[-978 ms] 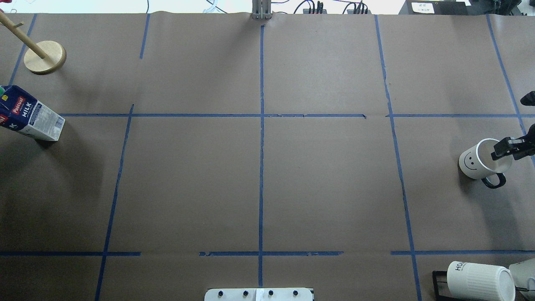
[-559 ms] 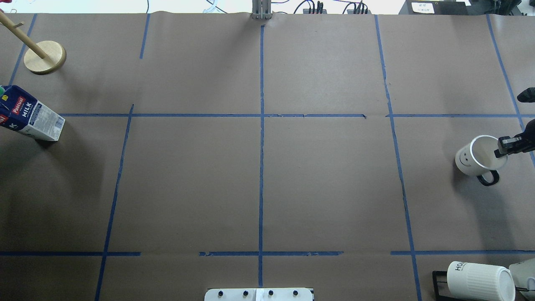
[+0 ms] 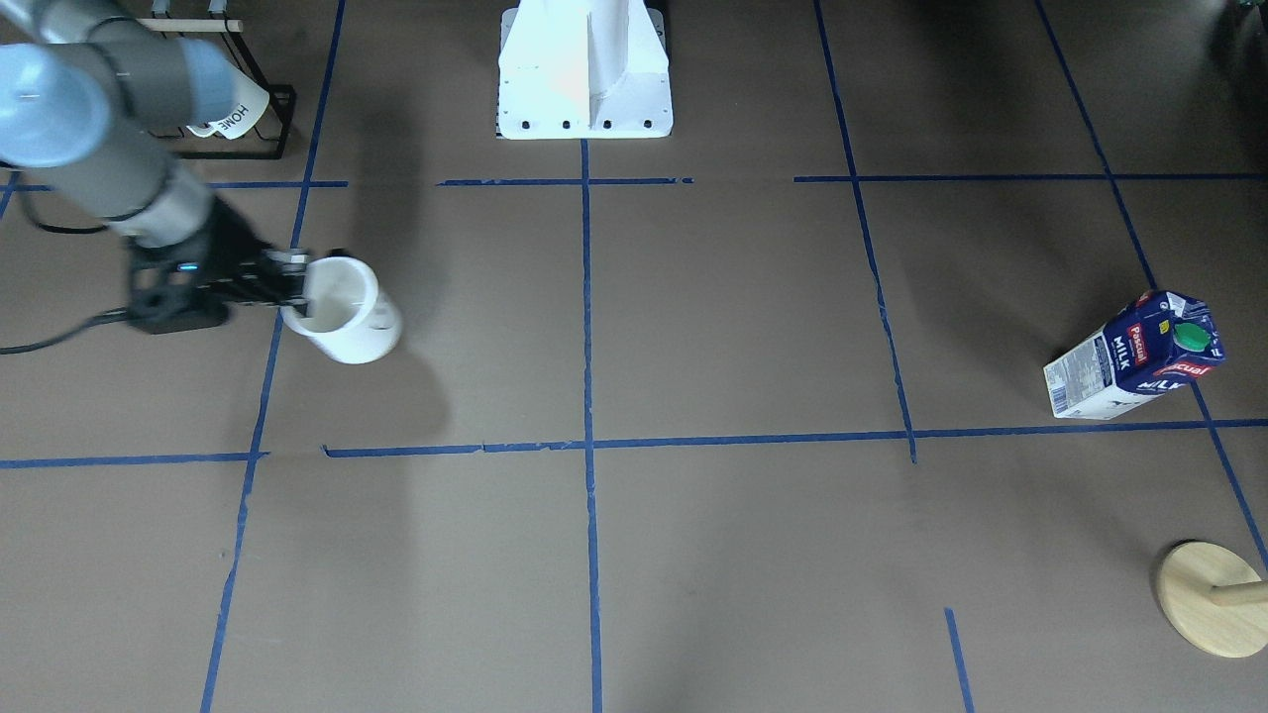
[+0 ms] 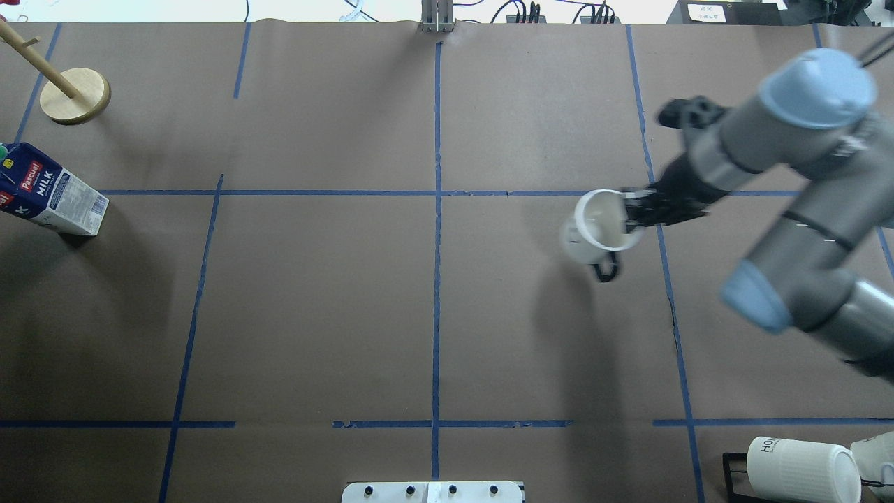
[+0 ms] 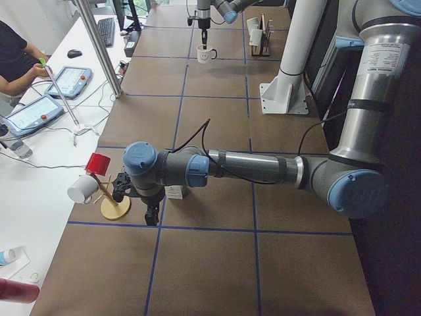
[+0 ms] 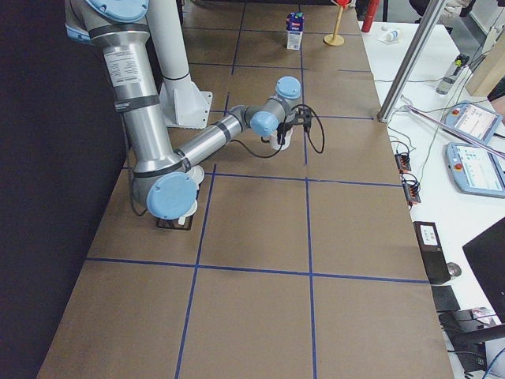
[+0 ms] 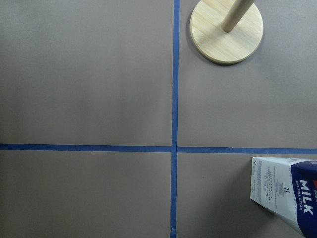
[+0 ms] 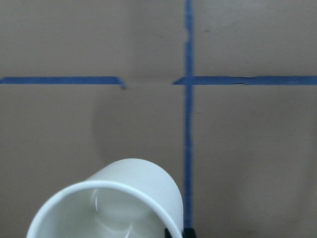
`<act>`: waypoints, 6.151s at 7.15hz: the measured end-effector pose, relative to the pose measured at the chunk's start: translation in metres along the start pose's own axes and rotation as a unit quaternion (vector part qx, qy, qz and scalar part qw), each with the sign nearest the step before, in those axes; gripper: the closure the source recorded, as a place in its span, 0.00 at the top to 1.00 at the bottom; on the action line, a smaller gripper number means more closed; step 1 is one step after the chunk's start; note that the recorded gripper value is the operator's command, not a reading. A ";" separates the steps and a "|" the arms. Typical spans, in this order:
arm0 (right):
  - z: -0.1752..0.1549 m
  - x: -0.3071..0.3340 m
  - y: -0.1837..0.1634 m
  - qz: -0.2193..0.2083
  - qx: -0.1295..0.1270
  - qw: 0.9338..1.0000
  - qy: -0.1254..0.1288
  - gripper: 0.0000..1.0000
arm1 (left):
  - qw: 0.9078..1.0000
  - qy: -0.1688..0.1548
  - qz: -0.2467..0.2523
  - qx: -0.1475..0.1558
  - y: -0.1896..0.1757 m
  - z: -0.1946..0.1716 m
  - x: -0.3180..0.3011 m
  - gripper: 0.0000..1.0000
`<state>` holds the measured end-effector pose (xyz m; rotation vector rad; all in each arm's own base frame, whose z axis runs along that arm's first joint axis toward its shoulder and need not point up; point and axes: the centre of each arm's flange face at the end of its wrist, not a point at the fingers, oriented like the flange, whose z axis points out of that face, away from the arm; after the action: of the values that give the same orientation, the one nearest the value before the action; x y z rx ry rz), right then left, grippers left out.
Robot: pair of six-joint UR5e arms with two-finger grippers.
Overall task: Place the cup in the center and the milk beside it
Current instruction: 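Carry the white mug with the right gripper to the table center, then release the mug and raise the right gripper while the left gripper grasps the carton, then lift the milk carton with the left gripper and carry it beside the mug, then set the carton down, open the left gripper and raise it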
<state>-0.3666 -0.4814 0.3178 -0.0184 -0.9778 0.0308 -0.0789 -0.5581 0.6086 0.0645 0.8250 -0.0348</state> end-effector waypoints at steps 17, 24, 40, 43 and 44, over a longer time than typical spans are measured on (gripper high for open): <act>-0.006 0.005 -0.040 0.010 0.010 1.000 0.007 1.00 | 0.999 0.017 0.018 -0.043 -0.019 0.054 0.167 1.00; -0.002 0.009 -0.039 0.012 0.007 1.000 0.010 1.00 | 0.996 0.011 0.033 -0.086 -0.011 0.102 0.183 0.04; -0.064 0.122 -0.039 0.010 0.029 0.999 0.018 1.00 | 0.993 0.041 -0.065 -0.085 0.050 0.092 0.725 1.00; -0.073 0.123 -0.042 0.012 0.033 0.999 0.012 1.00 | 0.996 0.072 -0.055 -0.015 0.043 0.024 0.678 1.00; -0.083 0.130 -0.046 0.013 0.038 0.999 0.010 1.00 | 0.996 0.077 -0.040 0.021 0.038 -0.008 0.624 1.00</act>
<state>-0.2242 -0.5235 0.3804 0.0378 -0.9558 0.0919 0.3403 -0.5231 0.1459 0.0741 0.9817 -0.1233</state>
